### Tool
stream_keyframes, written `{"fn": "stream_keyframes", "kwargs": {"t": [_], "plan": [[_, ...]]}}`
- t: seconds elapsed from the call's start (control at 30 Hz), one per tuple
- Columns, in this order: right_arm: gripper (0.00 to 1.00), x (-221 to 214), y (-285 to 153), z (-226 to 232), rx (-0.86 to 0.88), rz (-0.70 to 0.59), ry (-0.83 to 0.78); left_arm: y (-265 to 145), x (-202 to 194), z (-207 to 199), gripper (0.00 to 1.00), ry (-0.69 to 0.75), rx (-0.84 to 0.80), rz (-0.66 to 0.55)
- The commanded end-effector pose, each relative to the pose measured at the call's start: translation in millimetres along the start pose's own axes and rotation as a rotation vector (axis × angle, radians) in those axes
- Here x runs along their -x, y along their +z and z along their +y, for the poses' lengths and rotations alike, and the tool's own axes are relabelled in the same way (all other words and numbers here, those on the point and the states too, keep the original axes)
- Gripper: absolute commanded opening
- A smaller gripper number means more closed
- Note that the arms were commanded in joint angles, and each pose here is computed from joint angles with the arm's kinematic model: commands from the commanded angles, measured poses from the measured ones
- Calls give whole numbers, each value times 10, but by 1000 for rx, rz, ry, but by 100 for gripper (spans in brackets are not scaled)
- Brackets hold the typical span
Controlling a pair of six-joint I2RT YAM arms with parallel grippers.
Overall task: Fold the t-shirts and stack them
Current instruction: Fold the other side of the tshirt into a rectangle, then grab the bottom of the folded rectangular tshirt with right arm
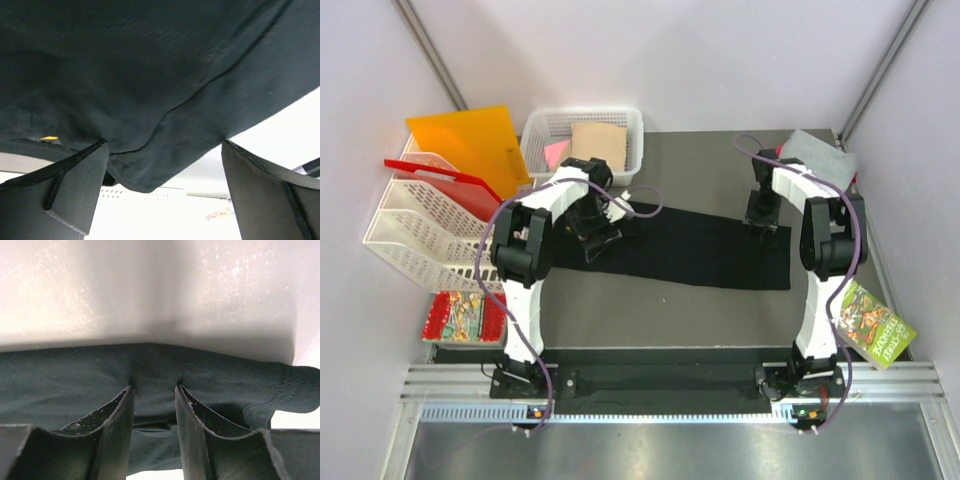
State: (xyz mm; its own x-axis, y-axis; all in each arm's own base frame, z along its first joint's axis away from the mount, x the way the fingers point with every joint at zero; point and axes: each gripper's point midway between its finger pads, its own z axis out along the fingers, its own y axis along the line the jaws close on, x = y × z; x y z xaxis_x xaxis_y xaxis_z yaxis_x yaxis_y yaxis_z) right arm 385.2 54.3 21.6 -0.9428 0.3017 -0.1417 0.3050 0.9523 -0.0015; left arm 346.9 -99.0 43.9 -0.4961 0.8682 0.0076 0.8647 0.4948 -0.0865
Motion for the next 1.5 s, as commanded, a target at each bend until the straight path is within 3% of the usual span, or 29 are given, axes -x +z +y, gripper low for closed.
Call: {"fn": "stream_keyframes", "kwargs": {"t": [0.0,0.1,0.2,0.3,0.4,0.5,0.8,1.13,1.47], "plan": [[37,-205,220,-259,-125,69,-13,2,38,152,99,-11,30,-26],[38,-249,181,-336,-157,62,-12,25,81,282,99,-14,43,-30],[48,-50,-23,-325,-145,-39,1,49,120,318,99,-23,35,-25],[55,257,-524,-216,-64,-212,25,51,150,309,99,-27,28,-45],[64,279,-846,-159,-1,-264,26,74,143,285,99,-27,17,-44],[71,40,-937,-190,29,-223,10,67,149,287,99,-27,19,-49],[75,-749,-626,-617,94,-92,111,-72,164,276,99,-20,38,-74],[77,-568,-368,-949,122,-56,236,-178,150,275,99,-11,59,-84],[77,-259,-322,-762,236,-66,238,-172,69,217,99,-4,57,-72]]}}
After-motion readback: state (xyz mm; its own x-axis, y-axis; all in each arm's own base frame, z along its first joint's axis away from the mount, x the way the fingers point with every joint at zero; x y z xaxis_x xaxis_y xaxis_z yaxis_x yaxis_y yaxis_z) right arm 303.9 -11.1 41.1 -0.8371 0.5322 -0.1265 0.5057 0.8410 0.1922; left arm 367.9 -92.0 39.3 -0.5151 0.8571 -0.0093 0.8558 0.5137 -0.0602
